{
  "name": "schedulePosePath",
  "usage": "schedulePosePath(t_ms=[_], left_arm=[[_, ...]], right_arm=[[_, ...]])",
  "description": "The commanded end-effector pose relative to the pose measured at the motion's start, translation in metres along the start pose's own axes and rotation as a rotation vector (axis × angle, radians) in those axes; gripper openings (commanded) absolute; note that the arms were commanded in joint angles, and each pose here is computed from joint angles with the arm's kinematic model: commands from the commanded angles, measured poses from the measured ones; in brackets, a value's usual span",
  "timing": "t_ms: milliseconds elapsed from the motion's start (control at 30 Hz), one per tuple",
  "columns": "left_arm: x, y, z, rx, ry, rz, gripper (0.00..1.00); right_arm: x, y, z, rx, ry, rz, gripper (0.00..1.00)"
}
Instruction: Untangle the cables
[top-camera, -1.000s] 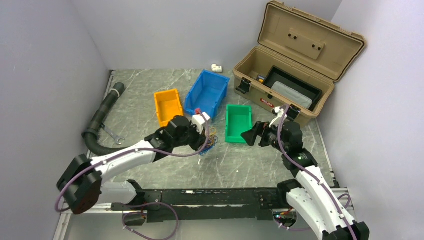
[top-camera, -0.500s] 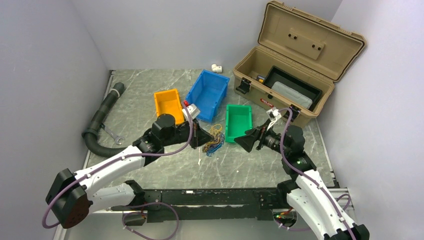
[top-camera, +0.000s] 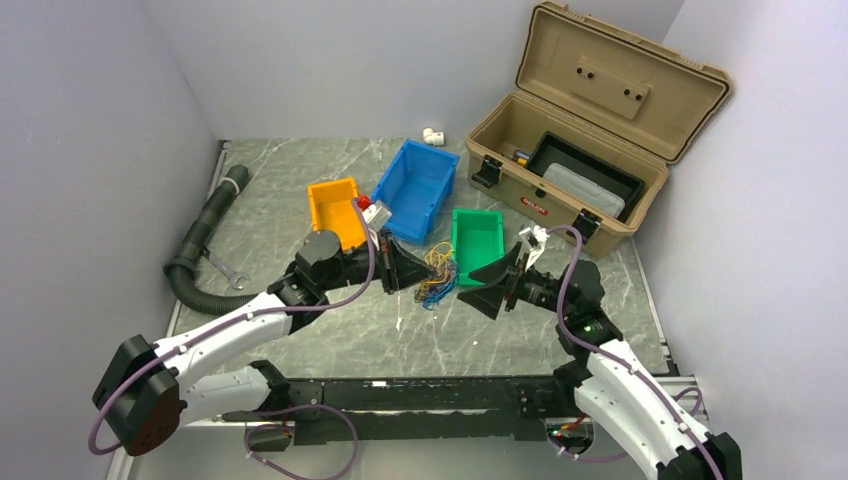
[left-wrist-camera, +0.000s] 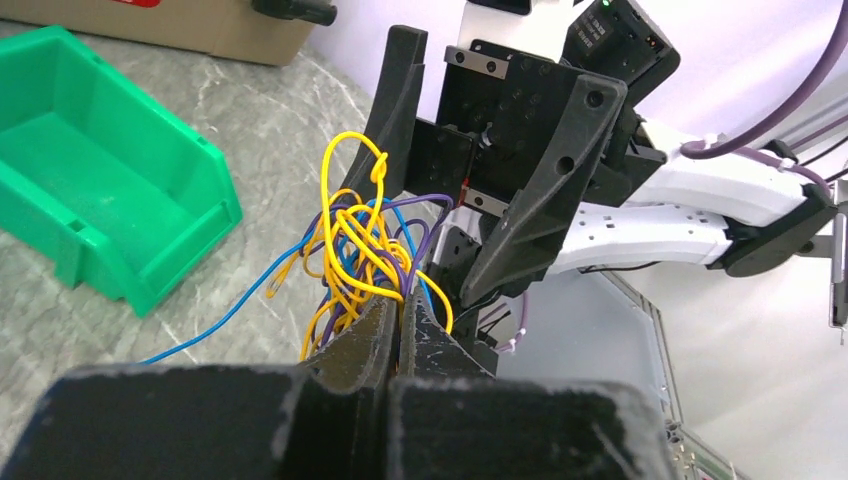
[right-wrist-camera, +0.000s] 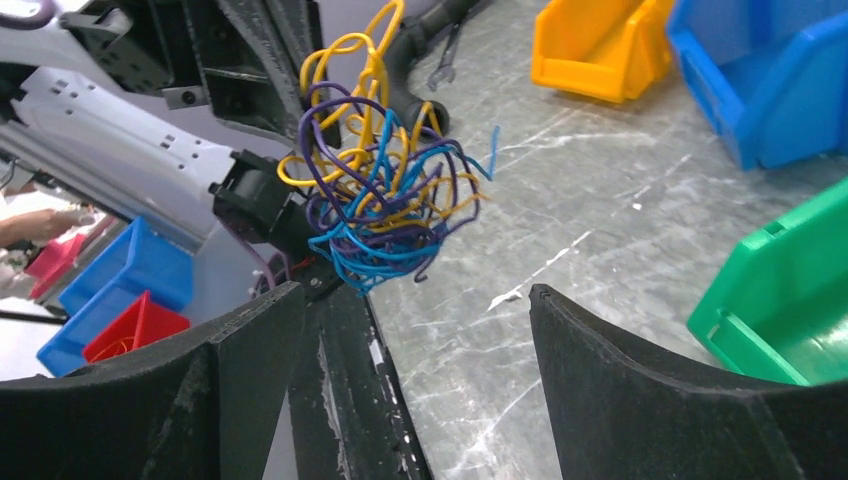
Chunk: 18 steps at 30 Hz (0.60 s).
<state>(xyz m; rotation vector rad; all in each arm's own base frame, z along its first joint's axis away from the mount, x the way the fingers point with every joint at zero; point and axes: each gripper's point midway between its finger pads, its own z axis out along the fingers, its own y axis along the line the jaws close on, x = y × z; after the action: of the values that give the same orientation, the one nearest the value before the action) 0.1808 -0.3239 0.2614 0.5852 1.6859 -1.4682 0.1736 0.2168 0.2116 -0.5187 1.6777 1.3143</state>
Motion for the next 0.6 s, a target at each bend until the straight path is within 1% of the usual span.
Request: schedulePosePath(t_ms=[0,167,267,333,433,467,500,533,567], left_arm=[[-0.018,-0.024,0.006,0.126,-0.04,0.005,0.0],[-0.015,-0.027,0.014,0.174,-0.014,-0.02,0.0],[-0.016,-0.031,0.015,0.206,-0.018,-0.035,0.0],[-0.017,-0.034,0.015,0.224,-0.025,-0.041,0.0],[-0.017,-0.036,0.015,0.23,-0.018,-0.043,0.0],[-0.018,-0.036,0.013,0.223,-0.017,-0.036,0.0],[-0.021,-0.032,0.01,0.203,-0.023,-0.031,0.0],[-0.023,-0.028,0.006,0.173,-0.032,-0.023,0.0],[-0.026,-0.023,0.001,0.137,-0.049,-0.008,0.0]], right_arm=[[-0.017,0.025,0.006,-0.107,-0.053,-0.085,0.84],[-0.017,0.039,0.013,-0.176,-0.051,-0.096,0.83],[-0.016,0.038,0.019,-0.172,-0.04,-0.09,0.73],[-0.015,0.035,0.022,-0.153,-0.037,-0.086,0.56],[-0.019,0.019,0.024,-0.052,-0.053,-0.063,0.21],[-0.02,0.01,0.023,0.004,-0.057,-0.051,0.12],[-0.022,0.001,0.021,0.064,-0.07,-0.045,0.05],[-0.026,-0.01,0.017,0.144,-0.096,-0.041,0.0],[-0.028,-0.02,0.013,0.21,-0.11,-0.035,0.0]])
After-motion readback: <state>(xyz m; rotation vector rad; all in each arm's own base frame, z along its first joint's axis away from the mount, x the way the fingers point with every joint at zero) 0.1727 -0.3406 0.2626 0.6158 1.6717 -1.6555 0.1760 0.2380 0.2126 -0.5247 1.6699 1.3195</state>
